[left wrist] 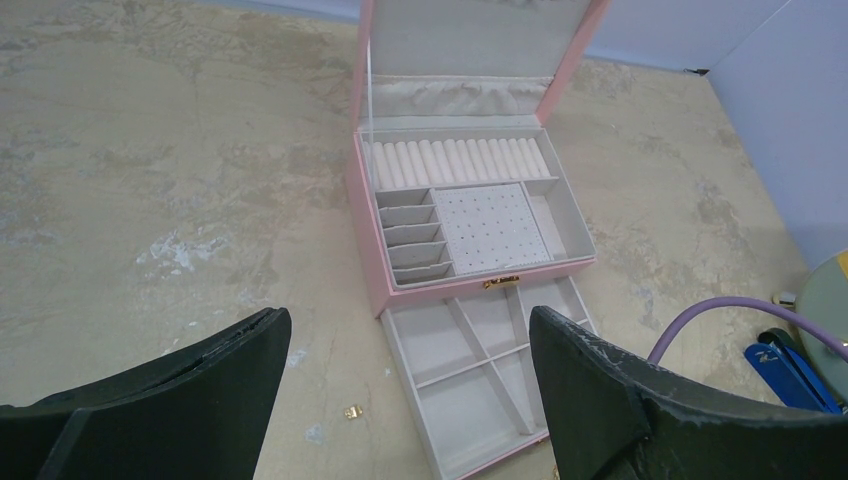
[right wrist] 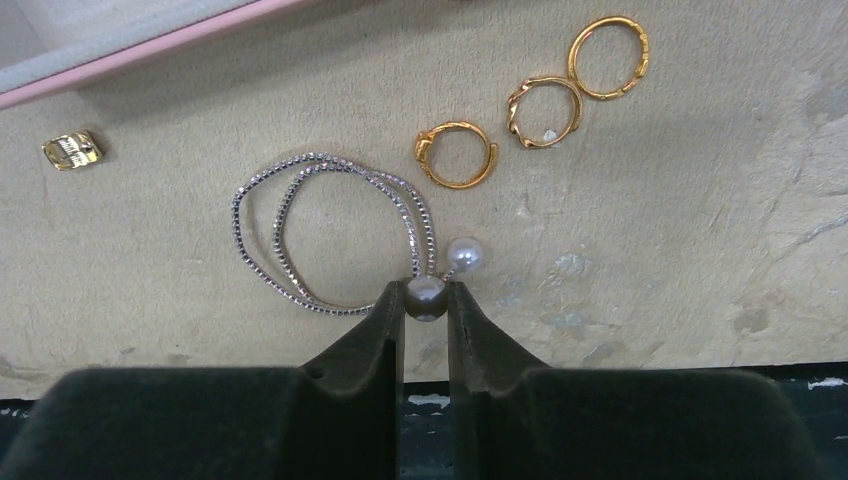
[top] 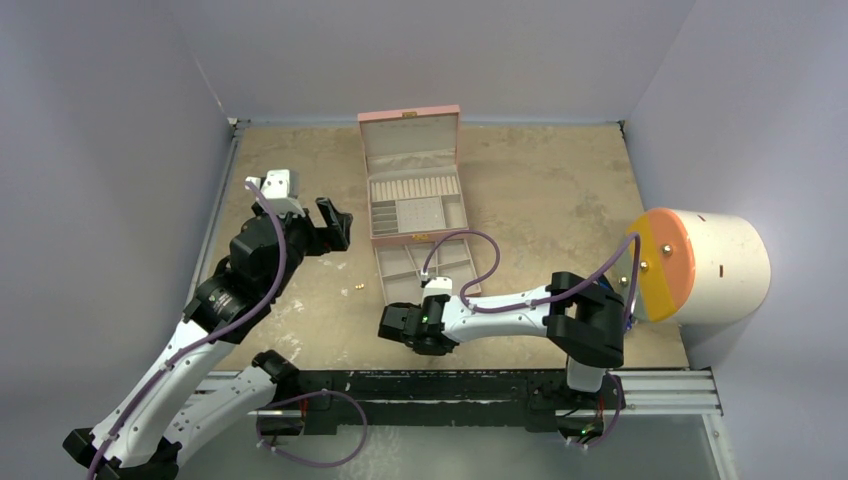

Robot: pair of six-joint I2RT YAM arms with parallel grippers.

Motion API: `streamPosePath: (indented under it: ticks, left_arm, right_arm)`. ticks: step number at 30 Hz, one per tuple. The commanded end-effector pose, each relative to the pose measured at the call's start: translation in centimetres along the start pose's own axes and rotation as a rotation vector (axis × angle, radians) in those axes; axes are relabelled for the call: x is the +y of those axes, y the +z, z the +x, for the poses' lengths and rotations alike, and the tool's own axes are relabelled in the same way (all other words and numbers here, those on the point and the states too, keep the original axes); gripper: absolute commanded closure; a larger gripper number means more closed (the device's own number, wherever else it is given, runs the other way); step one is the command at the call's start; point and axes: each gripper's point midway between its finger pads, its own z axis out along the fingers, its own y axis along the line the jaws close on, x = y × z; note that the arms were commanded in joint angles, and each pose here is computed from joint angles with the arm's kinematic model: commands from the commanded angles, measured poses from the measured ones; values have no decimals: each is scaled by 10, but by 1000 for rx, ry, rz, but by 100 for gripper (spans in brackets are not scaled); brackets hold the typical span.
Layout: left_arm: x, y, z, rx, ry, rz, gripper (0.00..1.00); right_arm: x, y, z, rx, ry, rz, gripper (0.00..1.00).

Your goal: Organize the mixed jewelry

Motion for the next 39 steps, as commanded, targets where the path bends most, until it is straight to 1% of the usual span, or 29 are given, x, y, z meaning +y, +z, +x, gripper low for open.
streamPosePath:
  ticks: [1,2,3,4,9,14,17,22,25,29,32,39]
  left_arm:
    - [-8,-1,-17,-56,-15,26,11]
    - [-7,-1,-17,-56,-15,25,11]
    - [-7,0,-17,-54,-15,22,11]
    - [-7,0,-16,-54,-14,21,11]
    - [-5,1,-15,-51,-12,10,11]
    - [-2,1,-16,-55,-10,-6,11]
    - [-1,1,-17,-59,-10,-12,11]
    - [0,2,-16,-55,-6,-21,11]
    - [1,2,-15,-52,-4,-25,12]
    - [2,3,-15,-51,-2,-29,12]
    - [4,4,-14,-50,3,-43,12]
    - [16,2,-16,-63,10,-108,12]
  right_arm:
    - [-6,-1,-4,-29,12,18,88]
    - [-7,-2,-4,-32,15,17,94]
    - [-8,-3,-5,-33,17,15,99]
    - [-9,-4,-5,-35,19,14,100]
    - [-13,-21,-27,-112,19,-10,100]
    - [-18,-43,-37,-125,10,-78,100]
    - [-16,-58,-38,-107,-28,-131,100]
    - [-16,-82,-63,-177,-125,-155,100]
    - [-8,-89,-80,-196,-208,-184,100]
    - [3,-93,-108,-213,-290,-204,100]
    - [9,-85,-123,-210,-320,-213,100]
    - [34,-64,-141,-176,-317,-270,100]
